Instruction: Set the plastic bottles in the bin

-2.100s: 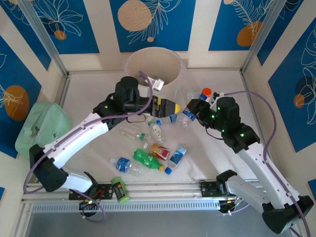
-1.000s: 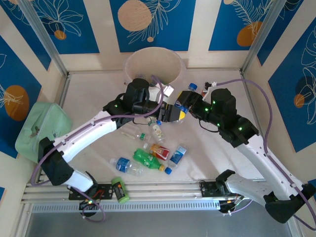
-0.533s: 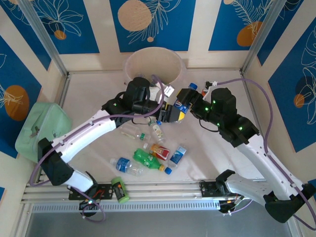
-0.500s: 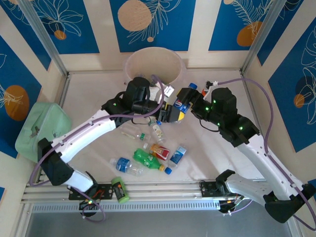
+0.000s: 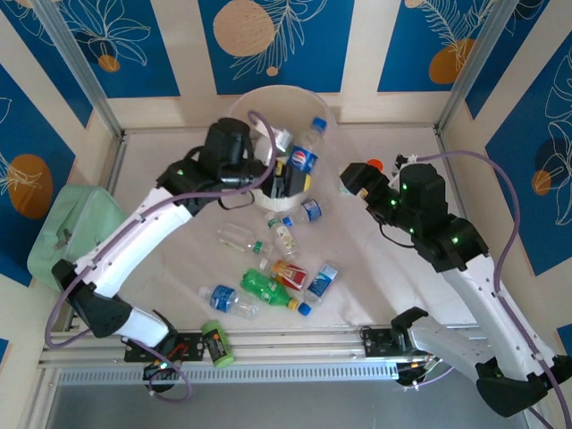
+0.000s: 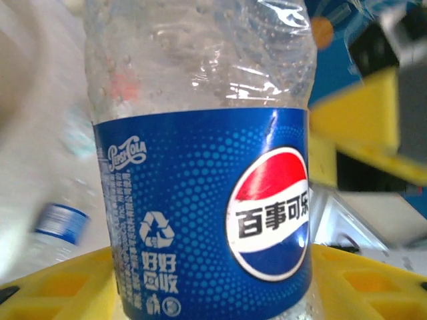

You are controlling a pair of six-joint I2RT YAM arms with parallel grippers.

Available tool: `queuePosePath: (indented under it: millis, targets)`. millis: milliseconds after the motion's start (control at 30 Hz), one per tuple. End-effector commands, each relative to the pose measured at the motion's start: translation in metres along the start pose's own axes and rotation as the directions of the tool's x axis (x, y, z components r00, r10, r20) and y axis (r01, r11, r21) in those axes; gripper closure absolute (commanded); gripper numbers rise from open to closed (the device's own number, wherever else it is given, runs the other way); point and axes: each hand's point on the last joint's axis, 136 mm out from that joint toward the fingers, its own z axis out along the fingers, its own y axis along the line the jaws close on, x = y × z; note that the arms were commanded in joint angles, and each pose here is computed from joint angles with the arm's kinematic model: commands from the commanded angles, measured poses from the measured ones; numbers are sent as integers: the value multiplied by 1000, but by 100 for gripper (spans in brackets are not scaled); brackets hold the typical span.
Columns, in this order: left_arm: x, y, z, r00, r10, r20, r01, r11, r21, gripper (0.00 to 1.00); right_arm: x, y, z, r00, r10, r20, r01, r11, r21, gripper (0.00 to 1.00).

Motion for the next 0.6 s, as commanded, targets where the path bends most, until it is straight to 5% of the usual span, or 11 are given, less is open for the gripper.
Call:
queuePosePath:
  millis: [0, 267, 567]
  targets:
    - [-29, 37, -16, 997, 54, 52, -41, 973, -229, 49, 3, -19, -6, 1000, 20, 9, -21, 998, 53, 10]
    - [-76, 102, -10, 995, 7, 99, 35, 910, -413, 49, 14, -36, -3, 998, 51, -22, -49, 993, 105, 10]
    - [-69, 154, 30, 998, -61, 18, 62, 871, -487, 50, 27, -61, 2, 996, 76, -50, -66, 983, 170, 10]
